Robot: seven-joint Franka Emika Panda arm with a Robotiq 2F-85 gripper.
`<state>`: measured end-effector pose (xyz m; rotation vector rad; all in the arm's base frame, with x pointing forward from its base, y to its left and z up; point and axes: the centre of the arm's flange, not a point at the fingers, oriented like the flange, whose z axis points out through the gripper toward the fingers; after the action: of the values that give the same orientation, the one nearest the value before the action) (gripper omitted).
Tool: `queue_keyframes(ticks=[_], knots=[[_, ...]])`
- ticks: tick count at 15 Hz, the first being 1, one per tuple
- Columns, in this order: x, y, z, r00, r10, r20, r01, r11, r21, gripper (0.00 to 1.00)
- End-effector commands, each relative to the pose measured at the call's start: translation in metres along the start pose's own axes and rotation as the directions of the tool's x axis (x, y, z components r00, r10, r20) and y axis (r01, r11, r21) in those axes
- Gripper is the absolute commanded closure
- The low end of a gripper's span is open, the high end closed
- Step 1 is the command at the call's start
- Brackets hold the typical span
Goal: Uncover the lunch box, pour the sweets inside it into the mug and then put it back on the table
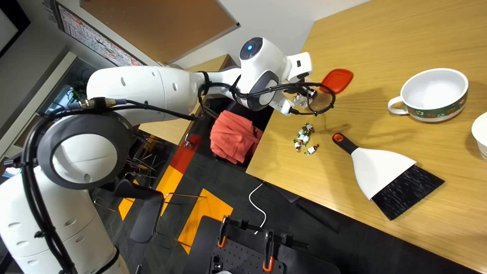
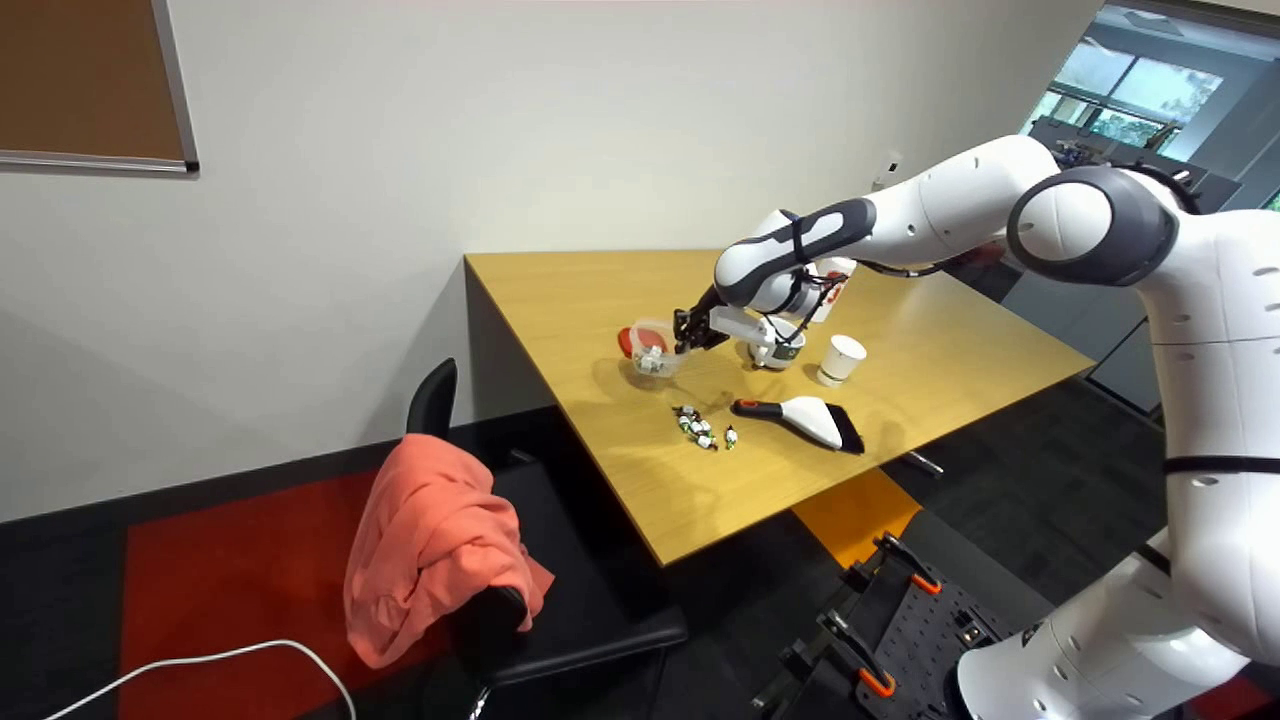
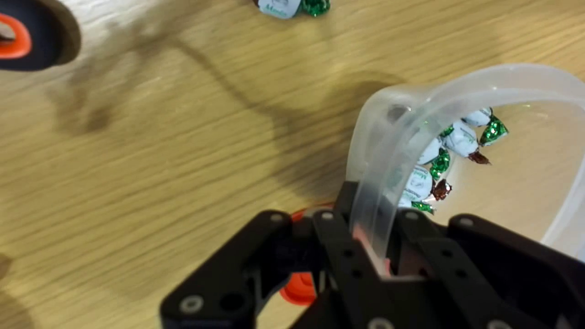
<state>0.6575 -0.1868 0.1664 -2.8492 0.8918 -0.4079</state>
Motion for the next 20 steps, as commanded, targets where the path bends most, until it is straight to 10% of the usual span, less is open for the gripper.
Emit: queue_keyframes(ticks=[1,12,20], knots=[[0.001,0.016,-0.055,0.999,0.026,-0.019,-0.026,1.0,-0.003,0.98],[0.053,0.127,-0.117,0.99,0.113,-0.088,-0.128,0.974,-0.186,0.98],[0.074,0.189,-0.149,0.955,0.208,-0.213,-0.274,0.894,-0.354,0.98]])
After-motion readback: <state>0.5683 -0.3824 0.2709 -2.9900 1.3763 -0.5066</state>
